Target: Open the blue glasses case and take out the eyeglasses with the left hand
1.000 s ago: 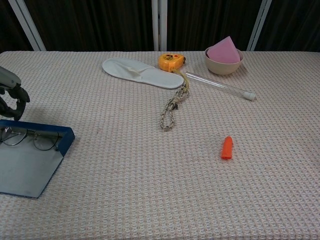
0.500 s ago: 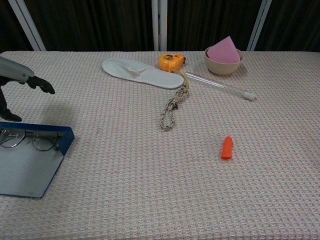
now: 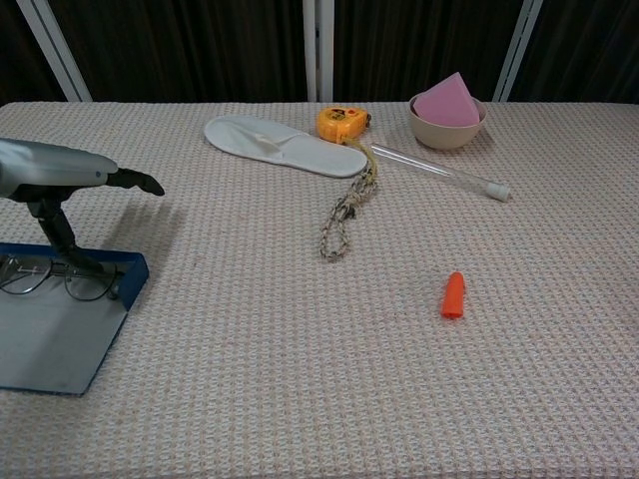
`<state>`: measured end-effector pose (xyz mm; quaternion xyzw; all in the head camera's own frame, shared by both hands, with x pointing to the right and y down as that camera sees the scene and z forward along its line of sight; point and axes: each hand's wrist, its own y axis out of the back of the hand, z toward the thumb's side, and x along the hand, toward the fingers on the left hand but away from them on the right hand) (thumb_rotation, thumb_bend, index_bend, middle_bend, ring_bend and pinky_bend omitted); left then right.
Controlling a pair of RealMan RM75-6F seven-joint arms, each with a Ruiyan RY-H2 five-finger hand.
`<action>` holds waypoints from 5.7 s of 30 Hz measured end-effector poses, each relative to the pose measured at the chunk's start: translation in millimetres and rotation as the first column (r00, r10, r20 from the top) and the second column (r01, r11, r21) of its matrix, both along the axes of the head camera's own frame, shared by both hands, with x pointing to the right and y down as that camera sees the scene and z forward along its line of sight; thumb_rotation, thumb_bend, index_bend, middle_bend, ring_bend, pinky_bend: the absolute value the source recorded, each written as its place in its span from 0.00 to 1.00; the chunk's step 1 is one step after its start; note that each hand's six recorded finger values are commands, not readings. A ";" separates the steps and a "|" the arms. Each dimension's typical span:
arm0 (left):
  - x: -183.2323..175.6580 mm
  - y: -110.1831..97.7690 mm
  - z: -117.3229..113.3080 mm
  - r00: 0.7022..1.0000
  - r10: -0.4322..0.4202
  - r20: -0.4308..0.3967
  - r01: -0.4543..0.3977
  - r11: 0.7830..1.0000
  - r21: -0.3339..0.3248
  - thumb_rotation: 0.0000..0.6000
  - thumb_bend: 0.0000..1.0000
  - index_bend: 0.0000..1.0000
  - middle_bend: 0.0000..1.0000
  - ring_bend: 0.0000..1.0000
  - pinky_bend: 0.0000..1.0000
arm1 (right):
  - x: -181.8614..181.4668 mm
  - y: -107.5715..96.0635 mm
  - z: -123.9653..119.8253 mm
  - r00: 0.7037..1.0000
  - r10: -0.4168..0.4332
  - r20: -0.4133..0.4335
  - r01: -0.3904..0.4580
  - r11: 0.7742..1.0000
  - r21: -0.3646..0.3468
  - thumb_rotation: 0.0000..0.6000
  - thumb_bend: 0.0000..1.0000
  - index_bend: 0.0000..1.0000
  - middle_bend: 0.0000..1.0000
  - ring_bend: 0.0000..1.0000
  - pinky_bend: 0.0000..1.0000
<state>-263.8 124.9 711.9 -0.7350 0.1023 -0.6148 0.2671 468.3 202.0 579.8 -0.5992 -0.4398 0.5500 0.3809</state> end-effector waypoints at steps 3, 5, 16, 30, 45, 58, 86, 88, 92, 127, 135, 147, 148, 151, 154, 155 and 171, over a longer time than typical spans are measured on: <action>0.6 -2.1 5.1 1.000 -0.018 -0.008 0.018 1.000 0.005 1.00 0.17 0.00 0.00 0.00 0.00 | 2.2 -0.4 0.9 1.000 0.006 -0.001 -0.006 1.000 -0.003 1.00 0.31 0.00 0.00 0.00 0.00; 0.3 -3.2 7.3 1.000 -0.021 -0.008 0.021 1.000 0.013 1.00 0.17 0.00 0.00 0.00 0.00 | 2.7 -0.6 1.6 1.000 0.006 -0.001 -0.006 1.000 -0.005 1.00 0.31 0.00 0.00 0.00 0.00; -4.7 -29.1 7.1 0.995 -0.096 -0.024 0.098 0.991 0.087 1.00 0.17 0.02 0.00 0.00 0.00 | 3.6 -1.1 3.6 1.000 0.009 -0.007 -0.009 1.000 -0.012 1.00 0.31 0.00 0.00 0.00 0.00; -22.3 -39.2 10.0 0.984 -0.180 0.012 0.178 0.980 0.087 1.00 0.18 0.12 0.00 0.00 0.03 | 1.3 -1.6 4.5 1.000 0.005 -0.011 -0.005 1.000 -0.018 1.00 0.31 0.00 0.00 0.00 0.00; -40.2 -20.9 -14.6 0.955 -0.275 0.112 0.269 0.960 0.073 1.00 0.31 0.34 0.07 0.04 0.14 | 0.7 -1.1 -0.7 1.000 -0.005 0.006 0.005 1.000 0.000 1.00 0.32 0.00 0.00 0.00 0.00; -44.8 -11.7 -11.3 0.940 -0.324 0.108 0.324 0.946 0.023 1.00 0.31 0.35 0.08 0.05 0.16 | -0.1 -1.9 -2.6 1.000 -0.008 0.013 0.007 1.000 0.003 1.00 0.32 0.00 0.00 0.00 0.00; -47.7 -10.3 5.8 0.903 -0.410 0.130 0.414 0.910 -0.004 1.00 0.37 0.44 0.13 0.07 0.18 | 0.4 -2.6 -2.4 1.000 -0.008 0.014 0.008 1.000 0.012 1.00 0.33 0.00 0.00 0.00 0.00; -46.9 -11.0 6.0 0.901 -0.417 0.124 0.420 0.907 -0.001 1.00 0.38 0.46 0.14 0.07 0.18 | 0.8 -2.4 -2.3 1.000 -0.006 0.013 0.005 1.000 0.012 1.00 0.33 0.00 0.00 0.00 0.00; -45.1 -13.9 4.2 0.901 -0.421 0.106 0.422 0.907 0.013 1.00 0.38 0.48 0.15 0.07 0.18 | 1.3 -2.5 -1.7 1.000 -0.004 0.011 0.004 1.000 0.010 1.00 0.33 0.00 0.00 0.00 0.00; -20.2 -19.8 -0.2 0.972 -0.216 -0.089 0.233 0.911 0.341 1.00 0.38 0.50 0.17 0.07 0.16 | 6.5 -0.8 2.4 1.000 0.010 0.003 -0.010 1.000 -0.005 1.00 0.33 0.00 0.00 0.00 0.00; -21.3 -20.9 2.0 0.980 -0.186 -0.074 0.200 0.907 0.370 1.00 0.38 0.50 0.17 0.07 0.15 | 5.9 -0.7 2.0 1.000 0.008 0.004 -0.008 1.000 -0.004 1.00 0.33 0.00 0.00 0.00 0.00; -29.0 -31.5 15.4 0.982 -0.183 -0.053 0.189 0.904 0.384 1.00 0.25 0.15 0.08 0.01 0.08 | 5.3 -1.0 1.3 1.000 0.007 0.004 -0.007 1.000 -0.005 1.00 0.33 0.00 0.00 0.00 0.00; -28.4 -32.4 16.2 0.981 -0.186 -0.055 0.193 0.906 0.377 1.00 0.21 0.07 0.05 0.01 0.06 | 5.3 -0.9 1.3 1.000 0.008 0.005 -0.007 1.000 -0.005 1.00 0.33 0.00 0.00 0.00 0.00; -27.5 -37.5 13.7 0.980 -0.191 -0.058 0.199 0.905 0.376 1.00 0.14 0.00 0.00 0.00 0.05 | 5.0 -1.1 1.3 1.000 0.006 0.006 -0.006 1.000 -0.007 1.00 0.33 0.00 0.00 0.00 0.00; -26.9 -39.1 10.8 0.978 -0.196 -0.070 0.208 0.902 0.378 1.00 0.13 0.00 0.00 0.00 0.05 | 4.3 -1.6 1.4 1.000 0.005 0.007 -0.005 1.000 -0.007 1.00 0.33 0.00 0.00 0.00 0.00; -26.4 -39.0 9.6 0.976 -0.203 -0.080 0.218 0.901 0.375 1.00 0.13 0.00 0.00 0.00 0.05 | 4.2 -1.6 1.2 1.000 0.005 0.007 -0.004 1.000 -0.006 1.00 0.33 0.00 0.00 0.00 0.00; -15.3 12.7 -23.9 0.960 -0.257 -0.109 0.275 0.940 0.204 1.00 0.28 0.31 0.18 0.10 0.25 | 4.0 -1.2 1.5 1.000 0.000 0.008 0.000 1.000 -0.003 1.00 0.33 0.00 0.00 0.00 0.00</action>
